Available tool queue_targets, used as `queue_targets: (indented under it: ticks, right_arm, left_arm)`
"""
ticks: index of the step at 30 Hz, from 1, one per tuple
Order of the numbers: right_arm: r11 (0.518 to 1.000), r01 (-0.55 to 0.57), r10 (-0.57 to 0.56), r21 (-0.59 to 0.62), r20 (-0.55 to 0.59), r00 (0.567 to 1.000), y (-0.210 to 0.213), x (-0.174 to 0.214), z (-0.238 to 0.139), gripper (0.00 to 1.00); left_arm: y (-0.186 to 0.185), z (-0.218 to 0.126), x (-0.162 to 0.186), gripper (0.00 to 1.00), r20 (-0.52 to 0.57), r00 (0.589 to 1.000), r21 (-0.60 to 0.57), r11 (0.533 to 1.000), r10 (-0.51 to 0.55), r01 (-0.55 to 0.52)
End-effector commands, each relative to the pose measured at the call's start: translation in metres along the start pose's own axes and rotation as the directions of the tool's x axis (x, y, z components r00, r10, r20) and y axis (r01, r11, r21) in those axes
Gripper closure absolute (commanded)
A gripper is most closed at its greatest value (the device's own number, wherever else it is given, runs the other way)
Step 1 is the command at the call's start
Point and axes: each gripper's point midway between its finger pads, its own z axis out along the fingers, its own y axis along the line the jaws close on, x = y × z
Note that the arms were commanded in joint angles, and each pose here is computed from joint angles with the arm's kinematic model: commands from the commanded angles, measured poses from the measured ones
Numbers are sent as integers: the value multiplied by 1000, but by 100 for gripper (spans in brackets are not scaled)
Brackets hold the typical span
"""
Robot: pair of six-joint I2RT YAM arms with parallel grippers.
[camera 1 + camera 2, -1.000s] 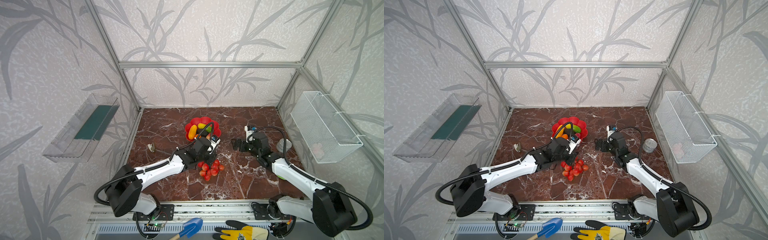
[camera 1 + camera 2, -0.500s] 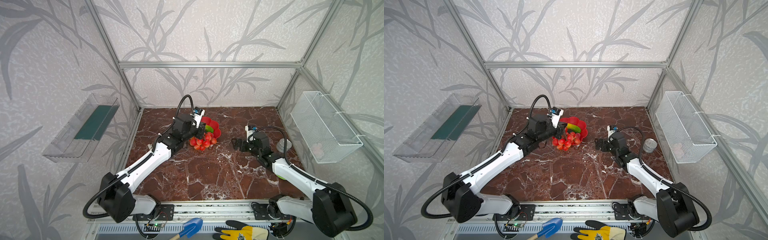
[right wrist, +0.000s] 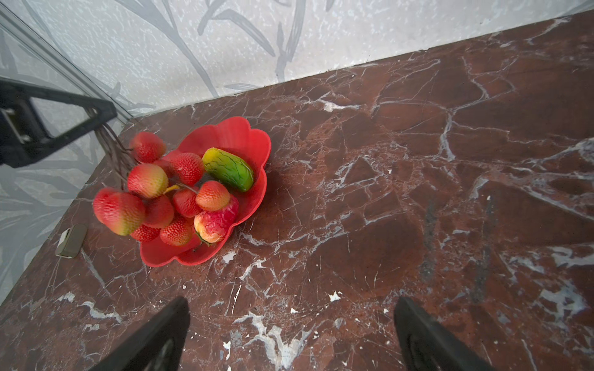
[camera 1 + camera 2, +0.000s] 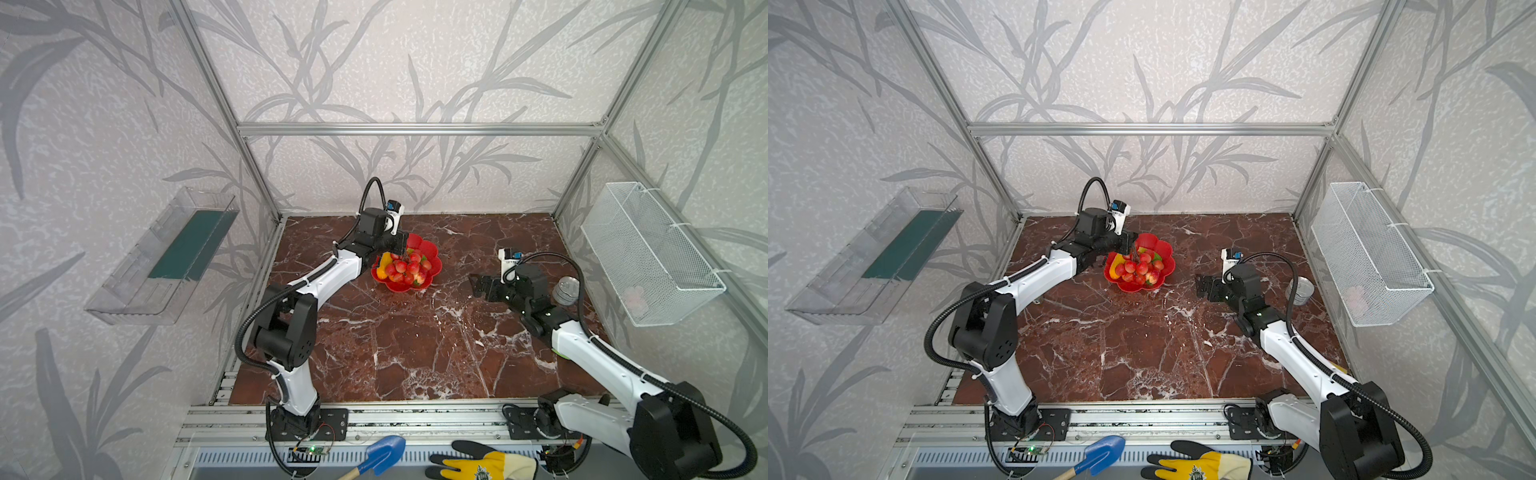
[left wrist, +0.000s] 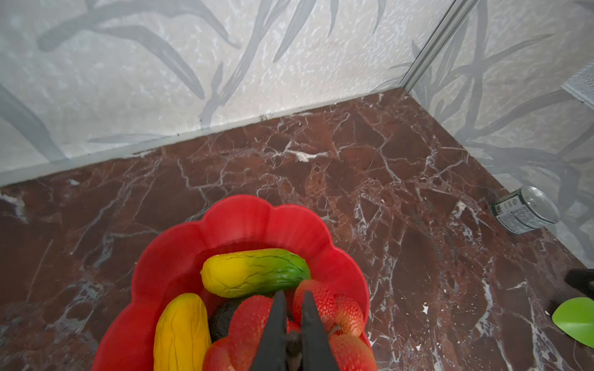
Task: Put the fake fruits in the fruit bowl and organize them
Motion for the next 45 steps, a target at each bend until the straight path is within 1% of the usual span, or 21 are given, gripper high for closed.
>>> queue_targets:
  ticks: [1,4,5,6,7,9,12,13,14,18,21,24,27,30,32,34,35,36,40,43,45]
  right_arm:
    - [1000,4,-4,6,1,1000,-3,0,-4,1]
    - [1000,6,-6,7,4,1000,-3,-2,-5,1]
    - [1000,7,-7,9,2,1000,-4,-2,-5,1]
    - [1000,8,-8,10,0,1000,-4,-2,-5,1]
    - [1000,7,-7,12,1,1000,-4,-3,-6,1]
    - [1000,6,-6,12,3,1000,-4,-5,-6,1]
    - [1000,4,-5,12,7,1000,-4,-6,-7,1]
    - [1000,5,-5,13,5,1000,-4,-6,-7,1]
    - [1000,6,-6,14,5,1000,-4,-7,-7,1]
    - [999,17,-17,32,6,1000,-7,-8,-8,1]
    - [998,43,-44,49,18,999,-10,-10,-9,1]
    - [993,84,-88,83,45,995,-16,-14,-10,1]
    - [978,141,-152,150,60,987,-28,-11,-16,1]
    - [946,191,-220,261,89,971,-50,-4,-26,1]
    - [914,249,-293,322,97,951,-62,-1,-31,1]
    - [884,275,-340,379,117,933,-72,-1,-31,1]
    - [873,284,-357,397,123,926,-75,-2,-30,1]
    - [857,310,-385,412,112,916,-78,0,-25,1]
    - [824,342,-446,452,145,883,-86,-1,-8,1]
    - [818,334,-461,468,188,867,-95,2,7,1]
    - [797,386,-508,465,168,845,-92,4,17,1]
  left_arm:
    - [4,6,-15,100,36,999,17,999,-28,27]
    - [16,13,-8,98,18,998,-3,999,-53,53]
    - [21,14,-7,92,15,998,-14,998,-62,62]
    - [24,14,-8,82,15,998,-19,997,-69,69]
    - [26,13,-10,64,18,997,-24,997,-74,74]
    - [30,6,-20,37,43,996,-41,996,-75,76]
    - [29,-13,-45,10,119,992,-62,996,-49,57]
    - [28,-23,-57,3,151,988,-74,996,-35,46]
    - [28,-32,-66,1,180,983,-86,996,-21,37]
    - [20,-94,-107,1,357,929,-161,986,95,-39]
    - [22,-149,-114,0,462,868,-271,961,183,-58]
    - [41,-191,-72,0,457,862,-411,912,218,-13]
    - [64,-218,6,0,412,889,-512,858,199,45]
    - [86,-241,73,0,433,882,-591,797,186,121]
    - [100,-250,102,0,403,890,-653,748,213,117]
    - [124,-263,118,0,409,889,-738,647,206,189]
    - [134,-266,123,0,407,891,-761,615,203,207]
    - [143,-262,127,0,394,899,-769,605,194,207]
    - [178,-236,134,0,339,928,-786,590,157,187]
    - [192,-205,138,0,331,933,-745,646,143,166]
    - [201,-190,143,0,319,935,-747,648,154,148]
